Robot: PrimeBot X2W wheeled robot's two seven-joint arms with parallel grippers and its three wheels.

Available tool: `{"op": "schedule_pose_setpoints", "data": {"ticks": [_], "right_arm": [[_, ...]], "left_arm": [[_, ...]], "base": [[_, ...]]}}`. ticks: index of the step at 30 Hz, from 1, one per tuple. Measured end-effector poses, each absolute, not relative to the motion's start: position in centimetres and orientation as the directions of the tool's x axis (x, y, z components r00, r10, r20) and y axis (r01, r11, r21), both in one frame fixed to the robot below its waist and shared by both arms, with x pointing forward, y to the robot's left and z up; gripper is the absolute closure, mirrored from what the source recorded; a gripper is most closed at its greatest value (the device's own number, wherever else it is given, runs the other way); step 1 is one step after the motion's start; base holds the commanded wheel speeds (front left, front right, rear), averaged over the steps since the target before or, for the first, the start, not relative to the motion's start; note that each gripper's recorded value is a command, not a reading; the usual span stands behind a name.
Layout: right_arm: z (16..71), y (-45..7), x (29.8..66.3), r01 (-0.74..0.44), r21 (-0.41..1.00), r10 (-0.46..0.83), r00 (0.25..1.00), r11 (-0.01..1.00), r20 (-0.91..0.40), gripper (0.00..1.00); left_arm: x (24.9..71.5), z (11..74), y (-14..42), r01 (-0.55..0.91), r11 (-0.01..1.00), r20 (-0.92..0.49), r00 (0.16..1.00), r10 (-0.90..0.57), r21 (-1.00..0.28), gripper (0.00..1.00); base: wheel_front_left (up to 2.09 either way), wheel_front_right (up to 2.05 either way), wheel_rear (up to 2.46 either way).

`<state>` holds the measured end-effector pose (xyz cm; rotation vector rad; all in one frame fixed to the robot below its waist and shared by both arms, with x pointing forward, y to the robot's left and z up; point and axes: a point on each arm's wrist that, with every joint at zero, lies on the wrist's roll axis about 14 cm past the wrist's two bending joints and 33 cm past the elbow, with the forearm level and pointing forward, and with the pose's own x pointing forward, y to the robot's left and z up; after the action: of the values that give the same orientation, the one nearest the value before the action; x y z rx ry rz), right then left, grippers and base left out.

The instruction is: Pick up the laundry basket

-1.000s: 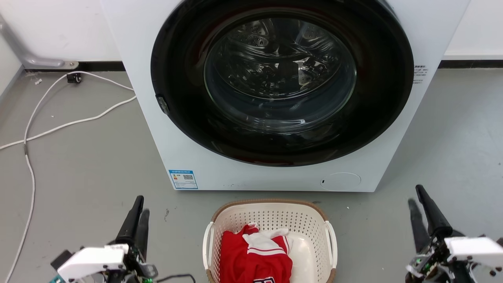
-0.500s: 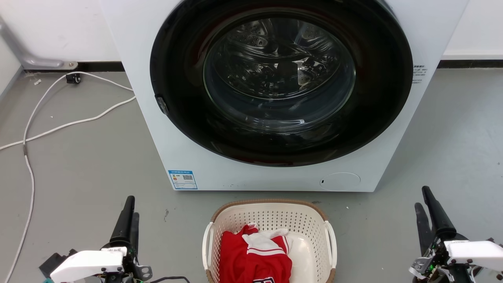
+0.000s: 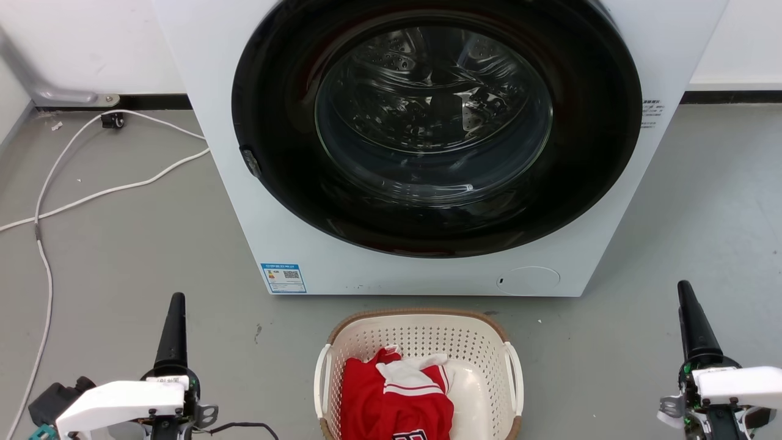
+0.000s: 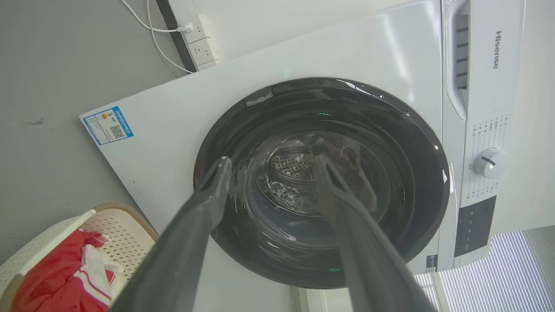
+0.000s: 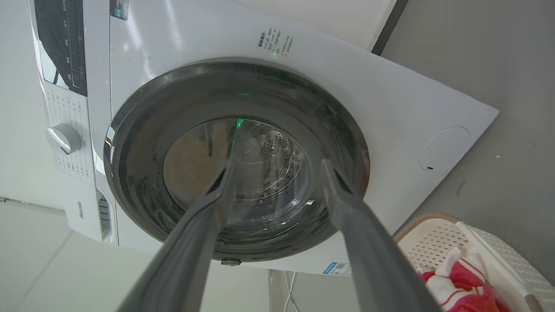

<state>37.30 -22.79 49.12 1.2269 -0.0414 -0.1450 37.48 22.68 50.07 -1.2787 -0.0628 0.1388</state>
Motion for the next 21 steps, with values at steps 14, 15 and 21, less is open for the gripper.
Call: {"op": "schedule_pose_setpoints", "data": {"ticks": [14, 15, 21], "right_arm": [[56.1, -21.2, 38.2, -0.065, 0.66, -0.073, 0.981, 0.748, 0.179, 0.0], [56.4, -21.0, 38.2, -0.07, 0.641, -0.067, 0.98, 0.765, 0.187, 0.0], [57.1, -20.7, 38.1, -0.073, 0.537, -0.052, 0.975, 0.841, 0.214, 0.0]], "left_arm": [[37.8, 54.9, 20.6, 0.056, 0.589, 0.134, 0.987, 0.089, -0.806, 0.0], [37.8, 55.2, 20.5, 0.062, 0.614, 0.144, 0.986, 0.085, -0.787, 0.0], [37.9, 56.3, 18.6, 0.106, 0.756, 0.186, 0.982, 0.021, -0.646, 0.0]], "base": [[0.0, 0.0, 0.0], [0.0, 0.0, 0.0], [0.0, 0.0, 0.0]]}}
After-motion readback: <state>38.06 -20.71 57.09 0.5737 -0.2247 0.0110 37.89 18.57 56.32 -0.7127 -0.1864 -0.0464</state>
